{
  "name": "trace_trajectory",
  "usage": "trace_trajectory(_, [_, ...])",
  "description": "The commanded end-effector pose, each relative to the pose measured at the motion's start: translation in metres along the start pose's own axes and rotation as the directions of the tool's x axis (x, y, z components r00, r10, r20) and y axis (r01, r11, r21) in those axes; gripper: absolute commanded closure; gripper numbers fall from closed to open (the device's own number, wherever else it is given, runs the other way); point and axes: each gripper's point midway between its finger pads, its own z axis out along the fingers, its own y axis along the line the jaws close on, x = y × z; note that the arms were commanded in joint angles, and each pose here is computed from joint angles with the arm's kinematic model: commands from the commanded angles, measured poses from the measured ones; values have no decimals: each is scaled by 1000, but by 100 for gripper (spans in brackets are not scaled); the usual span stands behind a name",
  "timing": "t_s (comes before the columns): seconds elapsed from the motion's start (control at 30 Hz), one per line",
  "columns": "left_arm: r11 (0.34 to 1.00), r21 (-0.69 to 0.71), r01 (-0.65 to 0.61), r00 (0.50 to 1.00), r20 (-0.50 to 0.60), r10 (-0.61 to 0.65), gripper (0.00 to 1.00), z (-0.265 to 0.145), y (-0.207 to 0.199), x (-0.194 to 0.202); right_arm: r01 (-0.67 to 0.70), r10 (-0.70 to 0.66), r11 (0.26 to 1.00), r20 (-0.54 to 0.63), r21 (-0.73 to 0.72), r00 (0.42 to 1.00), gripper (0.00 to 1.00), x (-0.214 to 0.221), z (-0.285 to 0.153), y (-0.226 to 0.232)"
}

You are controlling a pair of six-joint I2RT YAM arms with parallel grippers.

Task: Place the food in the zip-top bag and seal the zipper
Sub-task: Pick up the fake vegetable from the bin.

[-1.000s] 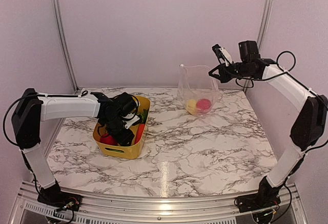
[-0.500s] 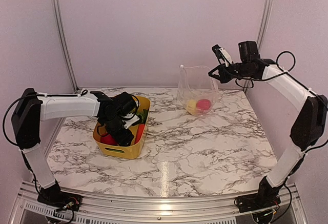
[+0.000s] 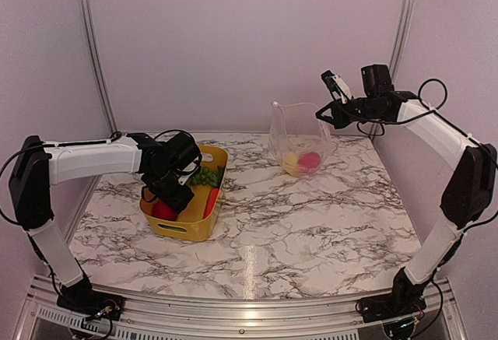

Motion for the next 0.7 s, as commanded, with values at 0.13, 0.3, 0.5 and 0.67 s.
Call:
trace_trajectory(0.13, [989,-72,132,991,40,-129,27,-23,22,2,-17,17,1000,14,-11,1000,100,-3,-1,0])
trace_trajectory(0.3, [982,-122,145,989,18,-144,25,-19,29,12,-20,20,1000,13,-15,1000,100,-2,-1,1])
trace_trajectory(0.5, [971,-178,158,987,4,-159,25,-14,37,19,-23,23,1000,15,-19,1000,100,-2,-2,2])
trace_trajectory(0.67, [970,-190,151,987,-22,-158,25,-3,32,23,-23,24,999,14,-21,1000,100,-1,-2,3])
